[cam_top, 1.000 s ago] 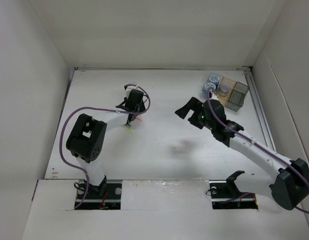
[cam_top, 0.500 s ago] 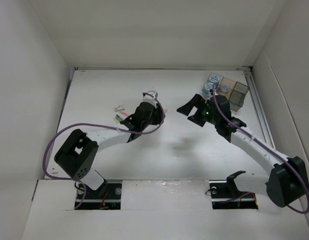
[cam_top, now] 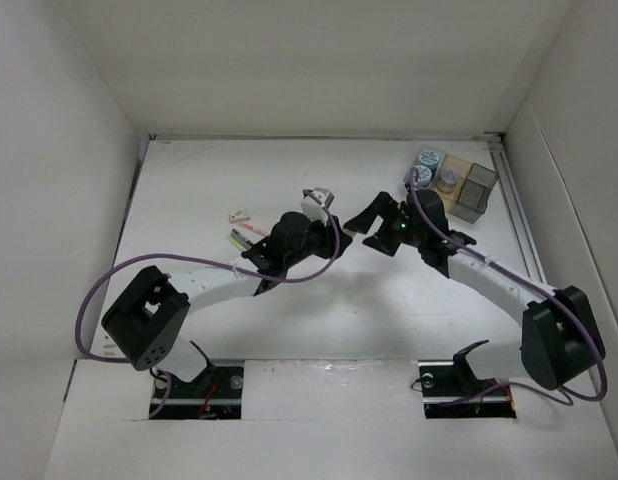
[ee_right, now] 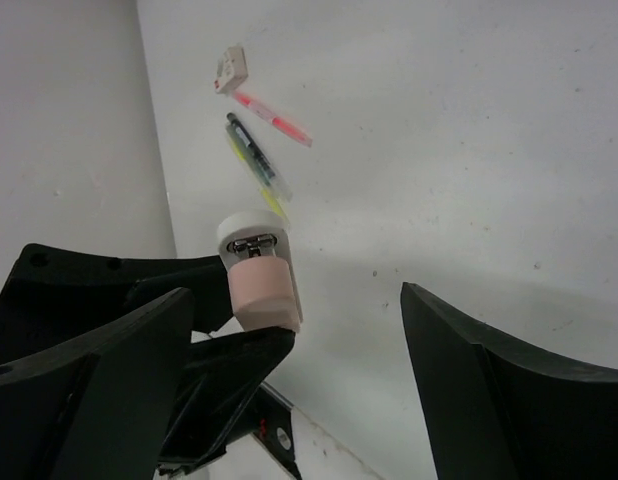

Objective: Sort the stationery into containers
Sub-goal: Pick up the stationery from the center of the board, then place the stationery in the storage box, then pick up the stationery from the center of the board.

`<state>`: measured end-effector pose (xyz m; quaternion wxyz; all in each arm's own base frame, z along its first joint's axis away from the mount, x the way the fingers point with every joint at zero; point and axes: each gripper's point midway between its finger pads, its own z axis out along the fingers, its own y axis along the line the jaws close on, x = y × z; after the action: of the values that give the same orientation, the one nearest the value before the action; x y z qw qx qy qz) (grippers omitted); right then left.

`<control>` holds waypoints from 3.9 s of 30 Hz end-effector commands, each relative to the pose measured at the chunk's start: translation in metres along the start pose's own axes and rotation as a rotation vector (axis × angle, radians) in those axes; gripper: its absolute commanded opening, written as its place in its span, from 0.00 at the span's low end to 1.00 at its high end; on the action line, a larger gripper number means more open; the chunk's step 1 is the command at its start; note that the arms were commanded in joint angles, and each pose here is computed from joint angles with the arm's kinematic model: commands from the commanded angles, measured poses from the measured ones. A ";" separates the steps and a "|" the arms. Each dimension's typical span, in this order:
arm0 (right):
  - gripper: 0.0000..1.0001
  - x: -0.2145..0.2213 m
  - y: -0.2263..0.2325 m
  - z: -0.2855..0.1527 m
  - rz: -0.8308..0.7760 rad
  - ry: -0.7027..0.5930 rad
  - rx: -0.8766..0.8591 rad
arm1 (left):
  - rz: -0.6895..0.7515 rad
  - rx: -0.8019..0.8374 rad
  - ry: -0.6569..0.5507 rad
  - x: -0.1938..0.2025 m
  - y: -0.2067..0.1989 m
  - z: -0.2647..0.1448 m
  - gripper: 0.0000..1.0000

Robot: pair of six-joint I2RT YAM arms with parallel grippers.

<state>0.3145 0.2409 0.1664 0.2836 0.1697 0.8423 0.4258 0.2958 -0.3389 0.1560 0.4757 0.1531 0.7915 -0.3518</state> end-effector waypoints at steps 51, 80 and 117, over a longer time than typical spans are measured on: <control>0.16 -0.310 -0.161 -0.060 0.218 -0.872 0.768 | -0.140 -0.310 -0.230 -0.059 0.053 -0.062 0.77; 0.61 -0.283 -0.099 -0.075 0.180 -0.852 0.614 | -0.243 -0.744 -0.231 -0.048 0.124 -0.063 0.73; 0.63 -0.071 0.014 -0.026 -0.080 -0.393 0.143 | -0.401 -1.105 -0.035 -0.048 0.319 -0.067 0.76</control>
<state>0.3485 0.1876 0.1991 0.4275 0.2501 0.8173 0.2944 0.4512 -0.0630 0.0639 0.3960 -0.3021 0.8667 0.0266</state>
